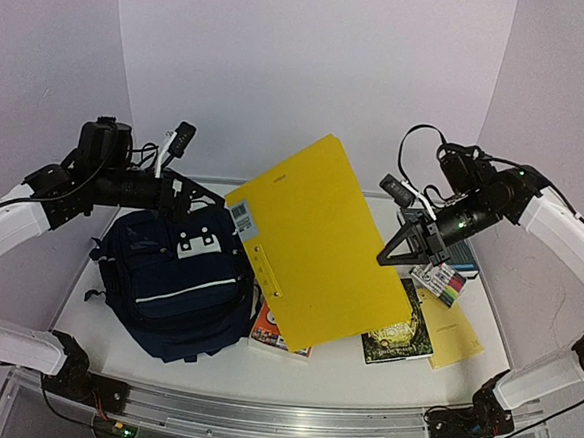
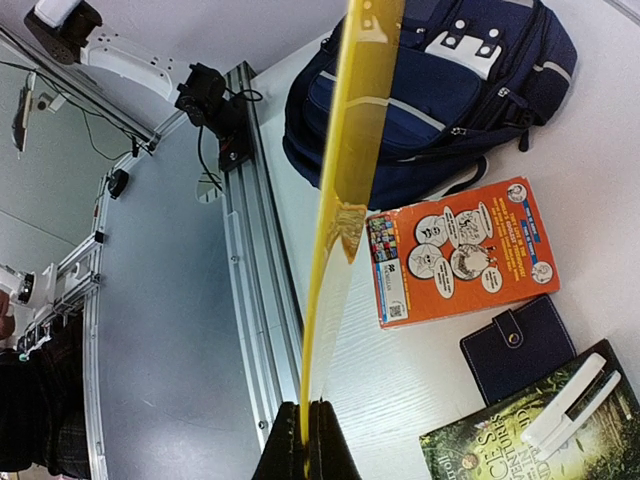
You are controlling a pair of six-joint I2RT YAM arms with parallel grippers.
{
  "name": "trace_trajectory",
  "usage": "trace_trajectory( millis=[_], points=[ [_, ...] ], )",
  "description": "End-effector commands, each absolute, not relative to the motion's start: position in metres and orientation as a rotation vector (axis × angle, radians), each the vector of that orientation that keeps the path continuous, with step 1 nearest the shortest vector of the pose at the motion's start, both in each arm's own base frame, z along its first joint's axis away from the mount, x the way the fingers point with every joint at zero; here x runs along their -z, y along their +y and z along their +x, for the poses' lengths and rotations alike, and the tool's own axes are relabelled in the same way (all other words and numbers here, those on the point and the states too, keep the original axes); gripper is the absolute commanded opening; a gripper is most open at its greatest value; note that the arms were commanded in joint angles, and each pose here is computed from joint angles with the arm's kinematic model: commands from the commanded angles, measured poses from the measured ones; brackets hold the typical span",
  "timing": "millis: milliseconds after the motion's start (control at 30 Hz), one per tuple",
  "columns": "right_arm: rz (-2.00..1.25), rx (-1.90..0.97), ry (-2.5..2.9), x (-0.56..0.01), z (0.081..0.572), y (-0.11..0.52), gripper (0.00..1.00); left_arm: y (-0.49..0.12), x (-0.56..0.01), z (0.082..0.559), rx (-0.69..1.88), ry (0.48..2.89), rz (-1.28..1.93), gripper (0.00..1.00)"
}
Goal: Pack the student bag
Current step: Pick up the files from the center of the board.
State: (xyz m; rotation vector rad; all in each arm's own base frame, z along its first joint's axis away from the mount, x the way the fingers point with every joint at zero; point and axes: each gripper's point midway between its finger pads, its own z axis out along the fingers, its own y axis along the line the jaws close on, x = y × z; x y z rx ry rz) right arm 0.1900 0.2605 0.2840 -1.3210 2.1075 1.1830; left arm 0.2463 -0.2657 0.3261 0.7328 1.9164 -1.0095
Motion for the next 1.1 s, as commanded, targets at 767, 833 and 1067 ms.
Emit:
trace_trajectory(
  millis=[767, 833, 1067],
  points=[
    [-1.601, -1.123, 2.093, -0.282, 0.155, 0.279, 0.0, -0.339, -0.3, 0.196, 1.432, 1.886, 1.337, 0.79],
    [-1.618, -1.125, 2.092, -0.281, 0.153, 0.281, 0.0, -0.341, -0.3, 0.192, 1.443, 1.874, 1.35, 0.74],
    [-1.614, -1.126, 2.08, -0.288, 0.159, 0.287, 0.0, -0.344, -0.308, 0.183, 1.507, 1.802, 1.354, 0.32]
  ],
)
